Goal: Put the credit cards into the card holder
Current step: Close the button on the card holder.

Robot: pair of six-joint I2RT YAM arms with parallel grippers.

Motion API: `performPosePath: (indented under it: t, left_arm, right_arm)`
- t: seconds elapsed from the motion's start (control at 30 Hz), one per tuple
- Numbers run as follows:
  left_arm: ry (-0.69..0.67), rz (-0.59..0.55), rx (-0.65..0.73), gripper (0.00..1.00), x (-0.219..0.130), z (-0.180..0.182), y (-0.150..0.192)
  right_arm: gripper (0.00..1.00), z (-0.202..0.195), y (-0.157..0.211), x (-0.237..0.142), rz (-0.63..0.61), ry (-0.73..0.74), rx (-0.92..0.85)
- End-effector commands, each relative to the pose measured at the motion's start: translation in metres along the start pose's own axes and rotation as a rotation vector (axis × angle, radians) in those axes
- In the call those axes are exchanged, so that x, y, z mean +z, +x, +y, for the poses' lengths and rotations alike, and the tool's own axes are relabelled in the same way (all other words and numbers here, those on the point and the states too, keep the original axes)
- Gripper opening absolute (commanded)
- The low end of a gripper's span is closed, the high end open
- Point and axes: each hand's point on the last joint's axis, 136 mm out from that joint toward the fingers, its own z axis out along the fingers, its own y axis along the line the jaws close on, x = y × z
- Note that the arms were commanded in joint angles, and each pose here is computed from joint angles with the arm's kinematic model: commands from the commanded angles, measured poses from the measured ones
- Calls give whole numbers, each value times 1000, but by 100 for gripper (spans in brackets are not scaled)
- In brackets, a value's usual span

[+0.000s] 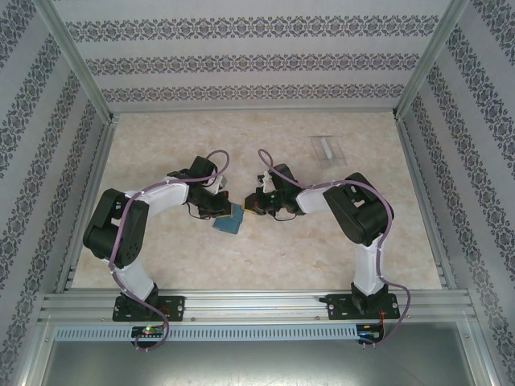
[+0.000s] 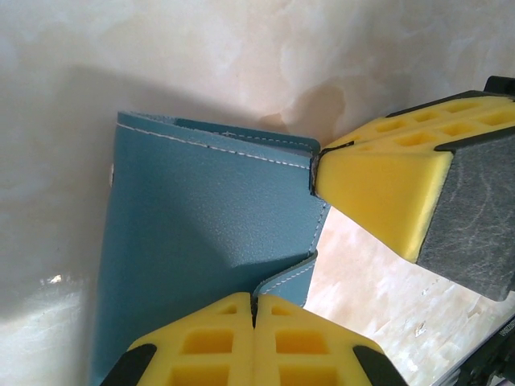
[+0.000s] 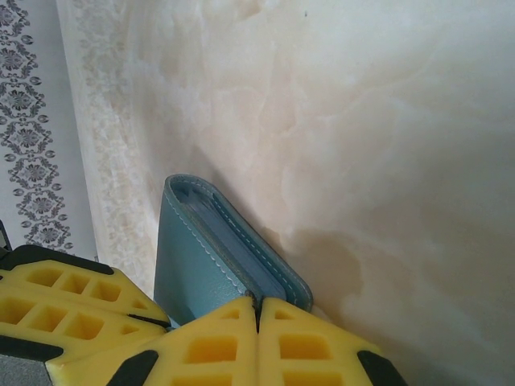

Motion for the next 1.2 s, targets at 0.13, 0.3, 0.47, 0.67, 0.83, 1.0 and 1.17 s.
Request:
performPosePath:
  t: [0.13, 0.3, 0.47, 0.67, 0.83, 1.0, 1.17]
  left_arm:
    - [-12, 10, -22, 0, -4, 8, 7]
    - [-41, 21, -34, 0, 3, 18, 9]
    - [-92, 21, -33, 0, 4, 27, 9]
    - [-126, 35, -35, 0, 8, 34, 8]
    - [-104, 46, -48, 0, 15, 34, 9]
    - [-100, 49, -53, 0, 17, 35, 10]
    - [-91, 47, -52, 0, 16, 32, 9]
  right_arm:
    - [0, -10, 0, -3, 9, 47, 9]
    - [0, -7, -3, -4, 7, 42, 5]
    - [0, -7, -3, -4, 7, 47, 3]
    - [10, 2, -6, -12, -30, 42, -26]
    - [20, 27, -8, -38, -102, 58, -141]
    - [20, 46, 6, -47, -86, 65, -220]
    - [5, 56, 33, -21, 13, 16, -199]
